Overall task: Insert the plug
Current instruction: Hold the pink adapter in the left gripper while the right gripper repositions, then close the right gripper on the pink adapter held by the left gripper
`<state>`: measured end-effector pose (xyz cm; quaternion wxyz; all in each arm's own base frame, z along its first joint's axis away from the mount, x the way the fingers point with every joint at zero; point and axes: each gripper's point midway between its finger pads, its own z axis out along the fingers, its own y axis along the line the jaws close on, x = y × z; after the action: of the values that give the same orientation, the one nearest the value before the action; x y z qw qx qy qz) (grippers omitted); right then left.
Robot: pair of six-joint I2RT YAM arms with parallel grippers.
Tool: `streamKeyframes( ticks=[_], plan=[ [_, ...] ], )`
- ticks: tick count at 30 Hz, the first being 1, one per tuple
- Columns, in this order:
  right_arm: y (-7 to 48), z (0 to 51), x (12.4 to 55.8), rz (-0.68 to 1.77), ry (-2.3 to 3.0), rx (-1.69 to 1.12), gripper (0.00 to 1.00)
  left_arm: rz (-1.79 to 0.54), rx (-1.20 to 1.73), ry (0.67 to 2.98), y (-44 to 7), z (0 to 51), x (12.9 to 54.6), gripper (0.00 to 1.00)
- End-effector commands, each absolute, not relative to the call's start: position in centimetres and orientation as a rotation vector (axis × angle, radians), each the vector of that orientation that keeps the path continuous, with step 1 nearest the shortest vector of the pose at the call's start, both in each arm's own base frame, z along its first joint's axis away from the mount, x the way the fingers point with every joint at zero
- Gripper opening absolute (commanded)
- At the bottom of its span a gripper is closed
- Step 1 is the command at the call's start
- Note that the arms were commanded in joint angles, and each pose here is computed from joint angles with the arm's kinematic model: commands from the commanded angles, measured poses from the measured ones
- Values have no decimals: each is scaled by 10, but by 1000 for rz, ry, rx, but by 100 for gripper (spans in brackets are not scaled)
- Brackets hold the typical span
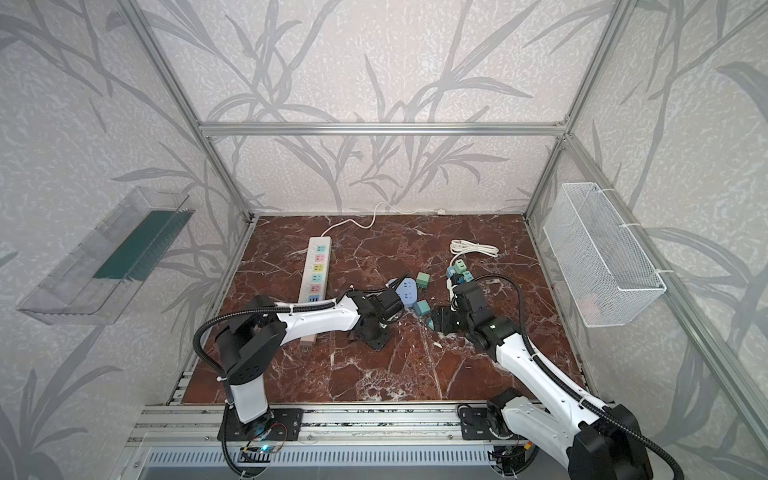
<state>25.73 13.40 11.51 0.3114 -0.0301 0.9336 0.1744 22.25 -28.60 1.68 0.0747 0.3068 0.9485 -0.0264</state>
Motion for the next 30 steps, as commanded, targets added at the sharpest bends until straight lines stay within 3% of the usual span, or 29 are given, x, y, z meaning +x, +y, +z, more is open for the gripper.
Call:
streamKeyframes(
  ticks=[1,5,11,15,19,22,28,30],
  plan=[
    [134,120,256,476,2456,-65,72,-77,927,2846,-278,17,217,25],
    [146,128,253,551,2471,-116,69,-307,955,2653,-305,50,222,17],
    [149,158,257,538,2447,-196,59,-669,832,2064,-345,122,242,8],
    [177,185,253,721,2447,-282,35,-772,831,1675,-358,155,242,1],
    [198,196,242,805,2461,-388,19,-735,886,1565,-367,158,244,0],
    [206,195,233,796,2497,-459,22,-716,897,1502,-369,163,245,0],
    [218,187,224,800,2534,-514,46,-719,959,1493,-374,162,240,1],
    [221,187,224,808,2531,-520,48,-712,976,1507,-374,159,238,2]
  ],
)
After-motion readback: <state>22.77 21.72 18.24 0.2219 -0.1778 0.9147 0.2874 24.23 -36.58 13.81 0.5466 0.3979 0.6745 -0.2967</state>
